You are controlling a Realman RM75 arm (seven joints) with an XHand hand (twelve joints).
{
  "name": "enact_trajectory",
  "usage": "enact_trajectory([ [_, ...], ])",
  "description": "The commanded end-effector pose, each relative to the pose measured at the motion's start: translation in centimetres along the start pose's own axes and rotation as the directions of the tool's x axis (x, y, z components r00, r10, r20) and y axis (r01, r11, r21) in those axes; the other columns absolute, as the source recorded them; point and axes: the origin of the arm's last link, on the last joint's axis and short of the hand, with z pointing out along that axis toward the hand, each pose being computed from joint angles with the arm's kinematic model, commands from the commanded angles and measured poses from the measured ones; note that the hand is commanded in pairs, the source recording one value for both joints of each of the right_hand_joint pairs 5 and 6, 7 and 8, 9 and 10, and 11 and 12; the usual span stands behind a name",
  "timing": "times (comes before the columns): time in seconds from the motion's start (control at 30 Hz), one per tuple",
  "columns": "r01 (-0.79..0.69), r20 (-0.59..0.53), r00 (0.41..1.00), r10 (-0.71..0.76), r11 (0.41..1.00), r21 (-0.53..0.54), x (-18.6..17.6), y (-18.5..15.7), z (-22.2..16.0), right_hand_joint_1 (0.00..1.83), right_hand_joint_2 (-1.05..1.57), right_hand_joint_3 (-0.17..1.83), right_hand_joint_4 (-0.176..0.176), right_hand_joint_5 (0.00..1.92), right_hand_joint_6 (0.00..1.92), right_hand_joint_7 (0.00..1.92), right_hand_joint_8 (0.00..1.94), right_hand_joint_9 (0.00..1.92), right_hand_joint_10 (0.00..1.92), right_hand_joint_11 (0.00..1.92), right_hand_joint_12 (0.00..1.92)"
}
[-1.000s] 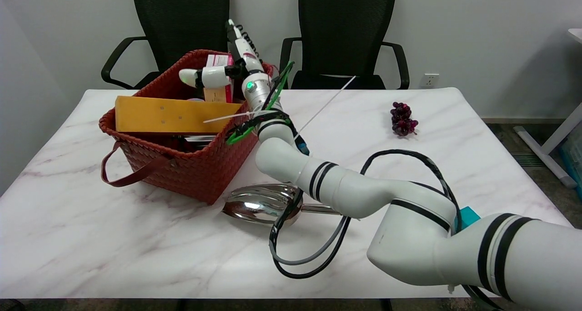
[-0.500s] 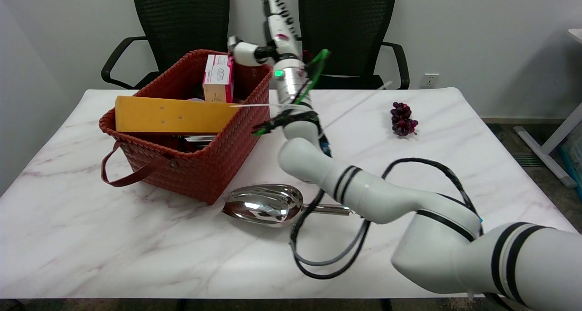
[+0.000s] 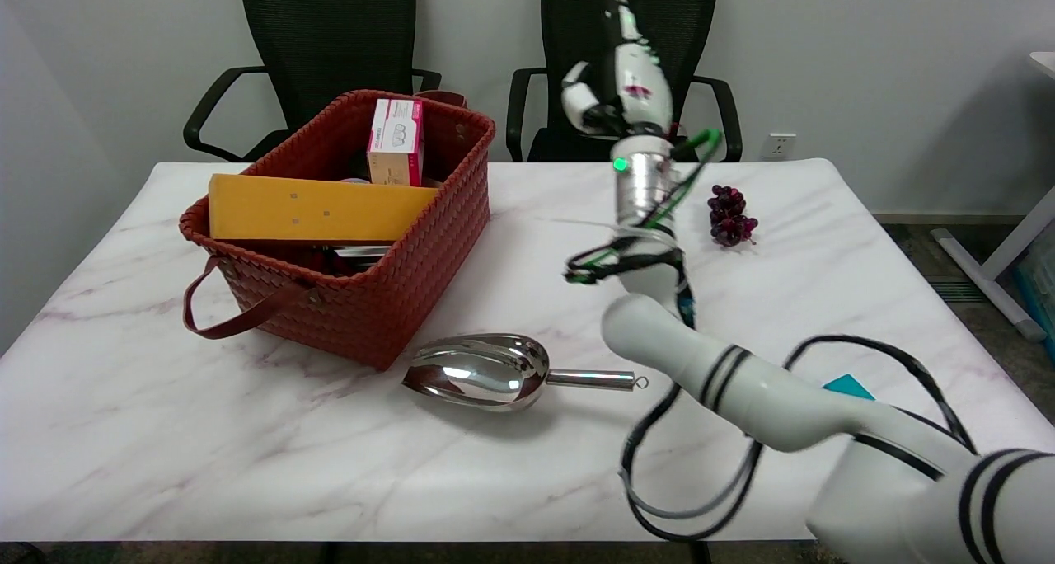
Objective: Place the white paper box into the brown storage basket.
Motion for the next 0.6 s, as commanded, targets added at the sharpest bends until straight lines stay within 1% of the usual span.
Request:
enact_trajectory([
  [0.03, 0.427, -0.065, 0.9, -0.431, 0.902, -0.068, 7.2, 6.9, -6.5, 1.17, 1.12, 0.97, 0.0, 0.06, 0.06, 0.39, 0.39, 0.17, 0.17, 0.2, 0.2],
  [0.17, 0.564, 0.008, 0.826, -0.564, 0.826, -0.014, 6.0, 7.4, -7.8, 1.23, 0.9, 1.21, 0.0, 0.05, 0.05, 0.38, 0.38, 0.17, 0.17, 0.21, 0.21],
  [0.27, 0.603, 0.062, 0.797, -0.601, 0.797, -0.024, 5.8, 8.8, -8.6, 1.25, 0.8, 1.28, 0.0, 0.04, 0.04, 0.36, 0.36, 0.18, 0.18, 0.21, 0.21],
  [0.4, 0.639, 0.119, 0.767, -0.63, 0.768, -0.051, 5.9, 11.0, -9.4, 1.27, 0.76, 1.32, 0.0, 0.04, 0.04, 0.35, 0.35, 0.2, 0.2, 0.22, 0.22],
  [0.6, 0.663, 0.193, 0.741, -0.643, 0.746, -0.059, 5.4, 12.9, -10.6, 1.28, 0.72, 1.36, 0.0, 0.03, 0.03, 0.32, 0.32, 0.22, 0.22, 0.23, 0.23],
])
